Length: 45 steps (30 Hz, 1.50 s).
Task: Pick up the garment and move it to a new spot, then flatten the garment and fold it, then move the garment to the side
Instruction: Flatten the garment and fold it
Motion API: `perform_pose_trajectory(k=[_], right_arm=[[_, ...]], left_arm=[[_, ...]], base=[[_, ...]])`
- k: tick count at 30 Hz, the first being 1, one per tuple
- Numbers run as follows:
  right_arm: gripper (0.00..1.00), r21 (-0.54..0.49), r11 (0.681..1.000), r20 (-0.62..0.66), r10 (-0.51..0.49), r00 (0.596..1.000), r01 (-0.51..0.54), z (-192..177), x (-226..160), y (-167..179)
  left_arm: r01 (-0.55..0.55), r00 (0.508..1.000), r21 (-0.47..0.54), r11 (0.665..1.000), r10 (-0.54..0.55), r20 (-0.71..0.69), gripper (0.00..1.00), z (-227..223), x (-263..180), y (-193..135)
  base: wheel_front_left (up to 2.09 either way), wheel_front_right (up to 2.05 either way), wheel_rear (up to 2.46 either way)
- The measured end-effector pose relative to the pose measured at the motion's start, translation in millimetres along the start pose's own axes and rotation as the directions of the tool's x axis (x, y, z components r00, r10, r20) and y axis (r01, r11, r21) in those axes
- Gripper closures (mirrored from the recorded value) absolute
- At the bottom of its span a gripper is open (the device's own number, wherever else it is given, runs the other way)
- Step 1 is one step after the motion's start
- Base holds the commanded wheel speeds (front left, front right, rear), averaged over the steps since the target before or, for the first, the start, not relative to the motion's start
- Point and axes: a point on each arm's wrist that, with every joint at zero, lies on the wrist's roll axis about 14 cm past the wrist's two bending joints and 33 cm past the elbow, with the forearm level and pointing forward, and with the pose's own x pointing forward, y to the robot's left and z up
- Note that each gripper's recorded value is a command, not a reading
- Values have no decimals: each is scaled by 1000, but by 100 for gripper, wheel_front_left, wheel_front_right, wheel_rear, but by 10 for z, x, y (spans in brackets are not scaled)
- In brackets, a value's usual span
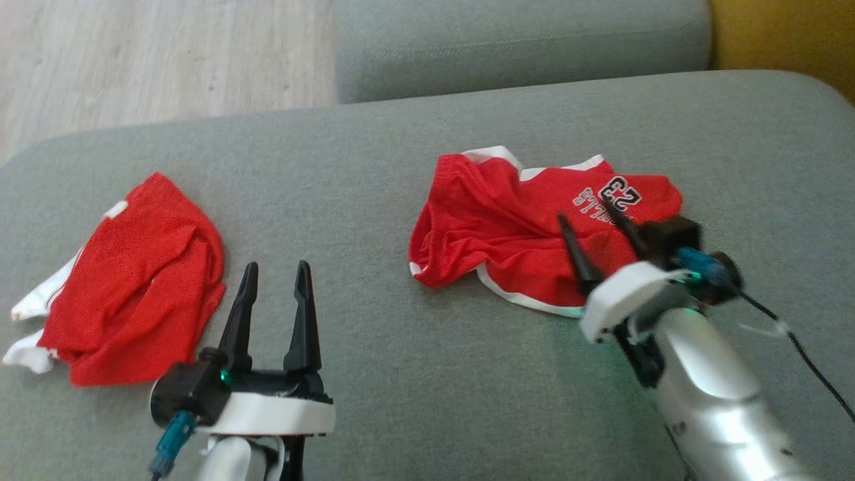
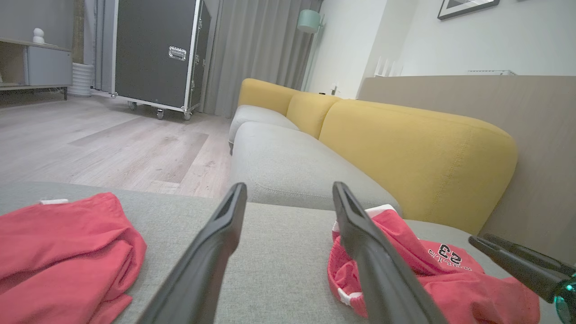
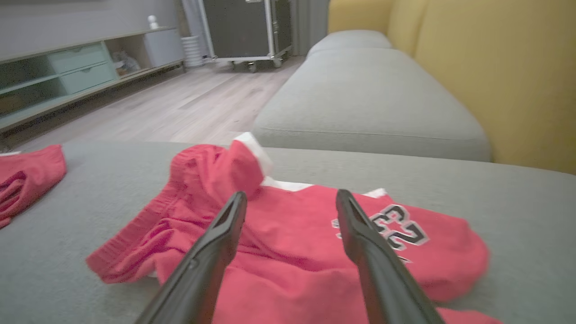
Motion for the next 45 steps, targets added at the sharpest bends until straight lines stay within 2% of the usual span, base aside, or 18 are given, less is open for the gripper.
perform_pose_trajectory(k=[4,7,10,13,19,28,31,34,37,39,40,41,42,45], right_arm=[[0,45,990,37,-139,990,137,-15,-267,-384],[0,73,973,20,-222,975,220,-205,-529,-570],[0,83,962,-25,-258,966,259,-443,-732,-615],[0,94,962,-37,-255,966,257,-491,-757,-582],[0,86,967,-18,-237,971,238,-297,-552,-575],[0,-7,987,-172,-161,972,162,-308,-24,-477],[0,-65,990,-288,-137,948,123,-455,136,-432],[0,-74,994,-422,-110,900,86,-706,199,-366],[0,-110,993,-498,-99,862,51,-857,240,-367],[0,-150,988,-524,-107,845,32,-828,363,-435],[7,-154,988,-533,-108,839,30,-823,399,-451],[72,-155,988,-542,-108,834,28,-821,430,-462],[100,-164,986,-546,-108,831,21,-820,458,-473],[100,-172,985,-557,-100,824,3,-842,529,-467]], left_arm=[[21,1000,-2,1000,-21,-2,0,-5,-20,-79],[36,999,-4,999,-36,1,0,3,-12,-130],[42,999,-5,999,-42,2,0,2,0,-146],[40,999,-7,999,-40,-2,0,-13,2,-137],[15,1000,-10,1000,-16,-20,0,-75,-5,-52],[-39,999,-4,999,39,-32,0,-115,23,167],[-58,998,1,998,58,-31,0,-110,40,239],[-70,997,4,998,70,-34,0,-117,31,280],[-95,995,-2,995,95,-43,0,-142,-3,351],[-112,992,1,994,112,-52,0,-168,-16,410],[-115,992,2,993,115,-52,0,-169,-11,424],[-118,992,3,993,118,-51,0,-166,-3,437],[-121,991,3,993,121,-51,0,-165,5,450],[-128,990,0,992,128,-52,0,-171,33,481]], base=[[0,0,0],[0,0,0],[0,0,0],[0,0,0],[0,0,0],[0,0,0],[0,0,0],[0,0,0],[0,0,0],[0,0,0],[0,0,0],[0,0,0],[0,0,0],[0,0,0]])
